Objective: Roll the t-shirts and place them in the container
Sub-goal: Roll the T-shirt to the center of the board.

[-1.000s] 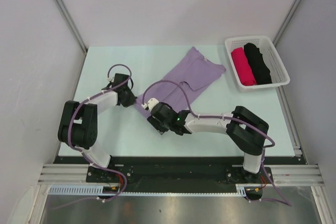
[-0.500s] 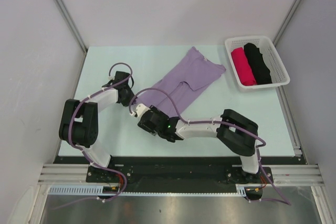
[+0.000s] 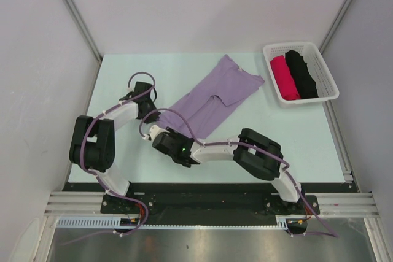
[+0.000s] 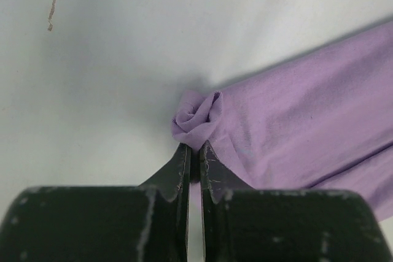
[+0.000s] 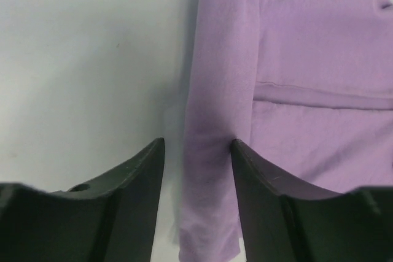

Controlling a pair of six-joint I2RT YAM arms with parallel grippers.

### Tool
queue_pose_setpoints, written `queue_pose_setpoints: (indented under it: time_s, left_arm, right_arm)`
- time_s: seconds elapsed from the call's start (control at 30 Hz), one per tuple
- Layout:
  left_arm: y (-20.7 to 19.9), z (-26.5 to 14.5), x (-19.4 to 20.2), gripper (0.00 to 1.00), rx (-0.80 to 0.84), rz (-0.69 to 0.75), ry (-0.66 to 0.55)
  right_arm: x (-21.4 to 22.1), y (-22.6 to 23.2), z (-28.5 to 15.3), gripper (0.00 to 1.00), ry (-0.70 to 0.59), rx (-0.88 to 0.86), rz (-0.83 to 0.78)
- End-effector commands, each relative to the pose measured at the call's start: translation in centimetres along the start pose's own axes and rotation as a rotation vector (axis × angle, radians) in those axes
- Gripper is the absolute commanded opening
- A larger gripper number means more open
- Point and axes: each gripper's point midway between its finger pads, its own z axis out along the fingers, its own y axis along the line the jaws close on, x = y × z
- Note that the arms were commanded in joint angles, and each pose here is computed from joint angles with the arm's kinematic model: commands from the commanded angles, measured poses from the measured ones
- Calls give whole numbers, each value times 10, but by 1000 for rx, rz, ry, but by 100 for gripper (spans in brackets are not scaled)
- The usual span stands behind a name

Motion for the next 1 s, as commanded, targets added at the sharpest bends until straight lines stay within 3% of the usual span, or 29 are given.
queue_pose_setpoints:
  time_s: [0.0, 0.17, 0.4, 0.43, 0.6, 0.77, 0.97]
  left_arm:
    - [-11, -6, -12, 4, 25, 25, -23]
    - [-16, -8, -14, 9, 46, 29, -24]
    - [-30, -24, -23, 35, 116, 41, -50]
    - [-32, -29, -26, 43, 126, 42, -63]
    - [-42, -50, -35, 51, 180, 43, -92]
    - [-44, -65, -31, 51, 227, 39, -104]
    - [-49, -63, -1, 35, 300, 36, -62]
  right_arm:
    - [-4, -13, 5, 47, 26, 51, 23]
    - [-8, -15, 1, 35, 26, 2, 59]
    - [-12, -23, -4, 29, 25, -217, 233]
    - [-15, -18, -8, 29, 19, -292, 271]
    - [-14, -28, -8, 26, 25, -463, 448]
    - [-12, -34, -5, 24, 48, -593, 589]
    - [-3, -41, 0, 24, 68, -678, 719]
